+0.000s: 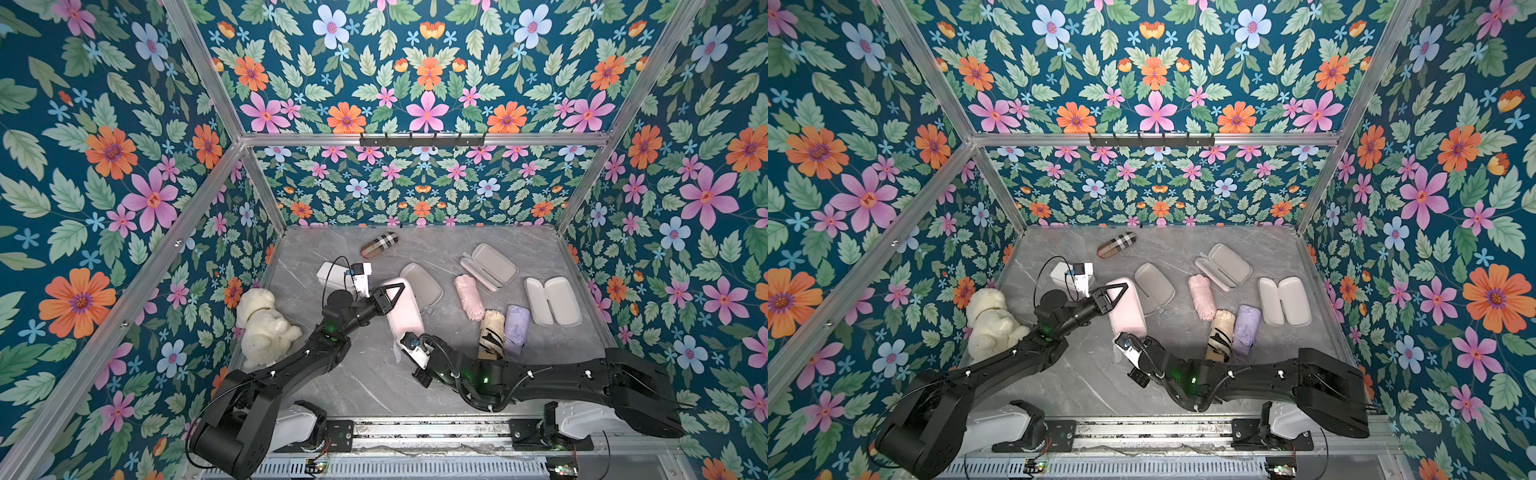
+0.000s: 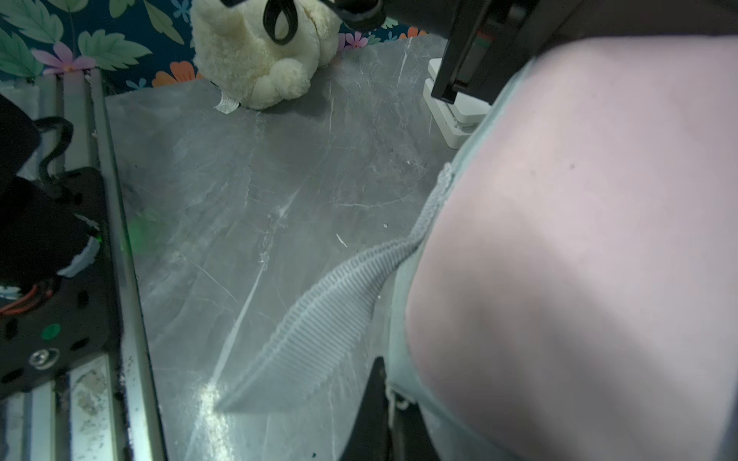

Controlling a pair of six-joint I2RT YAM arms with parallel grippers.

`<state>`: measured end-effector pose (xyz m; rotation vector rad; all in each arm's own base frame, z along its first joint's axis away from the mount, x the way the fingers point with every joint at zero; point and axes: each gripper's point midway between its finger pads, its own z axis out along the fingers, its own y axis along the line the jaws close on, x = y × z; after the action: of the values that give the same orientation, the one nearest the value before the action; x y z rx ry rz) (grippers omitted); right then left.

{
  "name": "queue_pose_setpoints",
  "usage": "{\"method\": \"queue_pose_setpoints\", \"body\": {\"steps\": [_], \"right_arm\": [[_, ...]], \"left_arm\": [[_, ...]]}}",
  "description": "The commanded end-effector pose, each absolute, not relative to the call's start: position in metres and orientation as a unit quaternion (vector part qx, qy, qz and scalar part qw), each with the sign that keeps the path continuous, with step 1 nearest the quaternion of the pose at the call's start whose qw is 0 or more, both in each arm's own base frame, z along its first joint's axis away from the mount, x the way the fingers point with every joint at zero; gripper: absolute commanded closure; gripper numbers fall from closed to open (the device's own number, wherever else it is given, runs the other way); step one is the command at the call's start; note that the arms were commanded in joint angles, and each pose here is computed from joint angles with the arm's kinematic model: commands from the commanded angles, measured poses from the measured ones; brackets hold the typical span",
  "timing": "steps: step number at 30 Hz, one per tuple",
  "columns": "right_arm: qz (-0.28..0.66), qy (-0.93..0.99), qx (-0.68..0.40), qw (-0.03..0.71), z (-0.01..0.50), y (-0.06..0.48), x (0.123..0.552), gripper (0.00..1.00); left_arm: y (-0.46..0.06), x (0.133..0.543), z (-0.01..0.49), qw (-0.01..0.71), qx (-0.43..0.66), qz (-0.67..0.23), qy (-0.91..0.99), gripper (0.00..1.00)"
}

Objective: Put umbrellas into zippered umbrella sleeves
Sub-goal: Zip the zipper on the umbrella sleeve, then place the umbrella sleeve at the center of the board.

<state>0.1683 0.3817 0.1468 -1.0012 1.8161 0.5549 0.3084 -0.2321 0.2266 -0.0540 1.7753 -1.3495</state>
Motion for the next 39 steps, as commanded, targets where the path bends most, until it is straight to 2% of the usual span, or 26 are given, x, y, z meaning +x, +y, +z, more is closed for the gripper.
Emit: {"method": "queue_pose_setpoints", "body": {"steps": [1, 6, 11, 12, 14, 16, 19, 22, 25, 30, 35, 39], "right_arm": [[0.378, 0.7, -0.377, 0.474, 0.198, 0.422, 0.143, 1.0], [0.423, 0.696, -0.332, 0.475, 0.221, 0.441, 0.148, 1.0], [0.424, 0.72, -0.302, 0.459, 0.214, 0.447, 0.161, 1.0], [0.42, 0.729, -0.299, 0.45, 0.209, 0.441, 0.163, 0.95], [0.413, 0.752, -0.293, 0.421, 0.197, 0.423, 0.167, 0.78], [0.414, 0.784, -0.279, 0.369, 0.181, 0.394, 0.172, 0.66], [0.434, 0.811, -0.251, 0.3, 0.168, 0.358, 0.177, 0.55], [0.459, 0.82, -0.211, 0.267, 0.173, 0.334, 0.187, 0.42], [0.491, 0.813, -0.186, 0.251, 0.185, 0.326, 0.197, 0.33], [0.533, 0.791, -0.201, 0.222, 0.195, 0.343, 0.2, 0.33], [0.567, 0.772, -0.197, 0.211, 0.2, 0.362, 0.207, 0.38], [0.599, 0.751, -0.189, 0.205, 0.208, 0.369, 0.208, 0.53]], "left_arm": [[-0.202, 0.327, 0.259, 0.551, -0.08, -0.509, 0.657, 1.0], [-0.206, 0.32, 0.244, 0.548, -0.094, -0.502, 0.663, 1.0], [-0.216, 0.313, 0.233, 0.526, -0.087, -0.518, 0.669, 1.0], [-0.214, 0.313, 0.23, 0.524, -0.086, -0.513, 0.674, 1.0], [-0.211, 0.315, 0.224, 0.516, -0.073, -0.493, 0.697, 1.0], [-0.21, 0.314, 0.218, 0.5, -0.045, -0.483, 0.717, 1.0], [-0.212, 0.309, 0.211, 0.477, -0.015, -0.495, 0.726, 1.0], [-0.222, 0.3, 0.212, 0.46, 0.018, -0.521, 0.719, 0.98], [-0.233, 0.29, 0.223, 0.447, 0.045, -0.562, 0.695, 0.96], [-0.243, 0.278, 0.238, 0.431, 0.067, -0.61, 0.662, 0.95], [-0.25, 0.269, 0.248, 0.424, 0.086, -0.633, 0.642, 0.94], [-0.251, 0.268, 0.245, 0.42, 0.086, -0.634, 0.644, 0.9]]}}
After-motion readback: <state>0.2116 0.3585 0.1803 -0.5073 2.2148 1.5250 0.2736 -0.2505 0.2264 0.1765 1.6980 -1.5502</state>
